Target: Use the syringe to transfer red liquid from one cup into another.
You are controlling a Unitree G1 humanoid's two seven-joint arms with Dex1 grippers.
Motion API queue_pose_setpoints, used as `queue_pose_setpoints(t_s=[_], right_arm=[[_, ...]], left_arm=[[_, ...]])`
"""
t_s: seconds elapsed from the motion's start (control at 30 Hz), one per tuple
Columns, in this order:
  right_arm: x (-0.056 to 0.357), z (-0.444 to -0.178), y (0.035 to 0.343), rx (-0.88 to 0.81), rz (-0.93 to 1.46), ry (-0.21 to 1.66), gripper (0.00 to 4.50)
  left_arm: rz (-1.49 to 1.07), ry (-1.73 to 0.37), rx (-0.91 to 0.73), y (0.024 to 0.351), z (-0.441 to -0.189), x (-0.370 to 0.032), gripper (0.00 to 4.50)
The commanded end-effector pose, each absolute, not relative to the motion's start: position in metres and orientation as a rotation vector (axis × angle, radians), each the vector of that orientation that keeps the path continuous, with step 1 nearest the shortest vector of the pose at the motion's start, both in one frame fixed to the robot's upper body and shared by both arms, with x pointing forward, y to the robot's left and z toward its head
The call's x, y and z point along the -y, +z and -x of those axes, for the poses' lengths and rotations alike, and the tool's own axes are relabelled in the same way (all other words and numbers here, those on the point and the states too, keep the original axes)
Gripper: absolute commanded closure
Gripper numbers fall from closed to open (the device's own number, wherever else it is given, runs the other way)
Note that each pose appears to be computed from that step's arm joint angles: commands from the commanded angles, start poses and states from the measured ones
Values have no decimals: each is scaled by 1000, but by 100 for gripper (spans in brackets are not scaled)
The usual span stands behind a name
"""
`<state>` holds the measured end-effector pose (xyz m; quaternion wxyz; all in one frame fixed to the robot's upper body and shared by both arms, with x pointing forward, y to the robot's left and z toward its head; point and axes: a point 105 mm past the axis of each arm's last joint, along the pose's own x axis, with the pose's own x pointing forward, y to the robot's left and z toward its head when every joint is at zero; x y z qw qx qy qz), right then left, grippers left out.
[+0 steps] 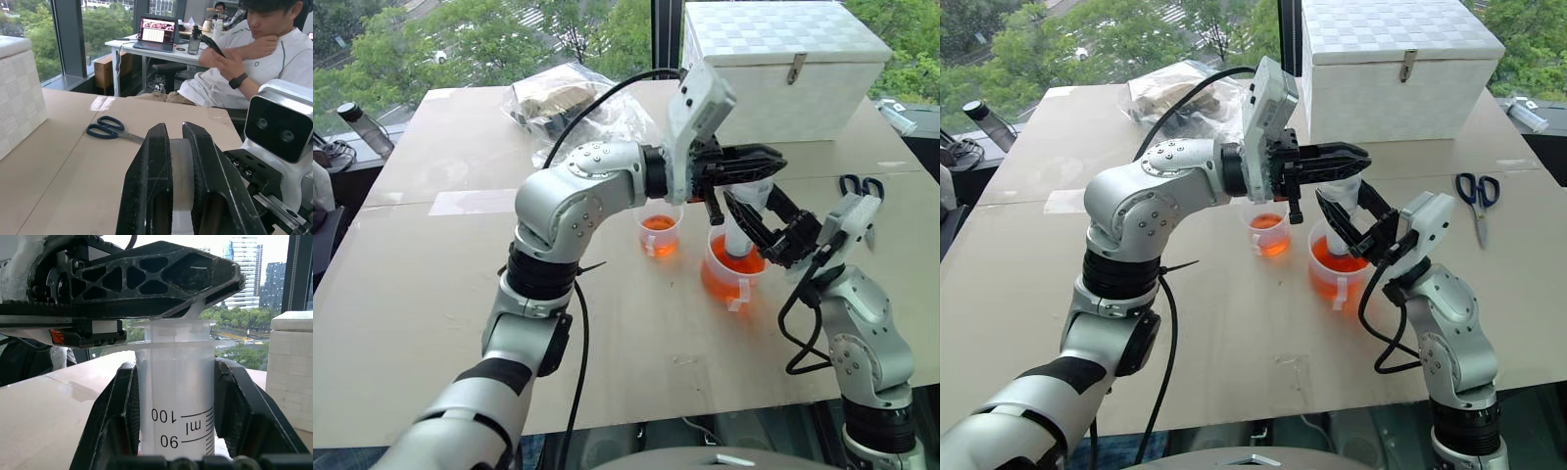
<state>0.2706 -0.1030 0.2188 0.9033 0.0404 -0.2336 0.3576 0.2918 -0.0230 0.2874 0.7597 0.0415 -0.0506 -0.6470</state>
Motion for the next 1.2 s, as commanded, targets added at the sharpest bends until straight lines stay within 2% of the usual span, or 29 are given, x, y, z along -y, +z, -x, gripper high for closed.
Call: queue_pose_setpoints(t_s=[0.03,0.37,0.9,1.0,1.1,1.2], right_arm=[[102,-267,215,481,-85,741,299],[100,-266,202,445,-94,744,299],[100,-269,204,458,-83,754,299],[101,-269,205,464,-84,749,299],[101,-270,206,471,-86,744,299],[103,-269,208,480,-83,738,299]], left_arm=[[-89,-1398,252,327,-285,23,447],[-45,-1359,289,351,-289,19,447],[-60,-1360,287,348,-291,17,447],[-70,-1351,312,351,-292,15,324],[-92,-1340,346,356,-291,11,183],[-109,-1312,362,360,-295,3,183]])
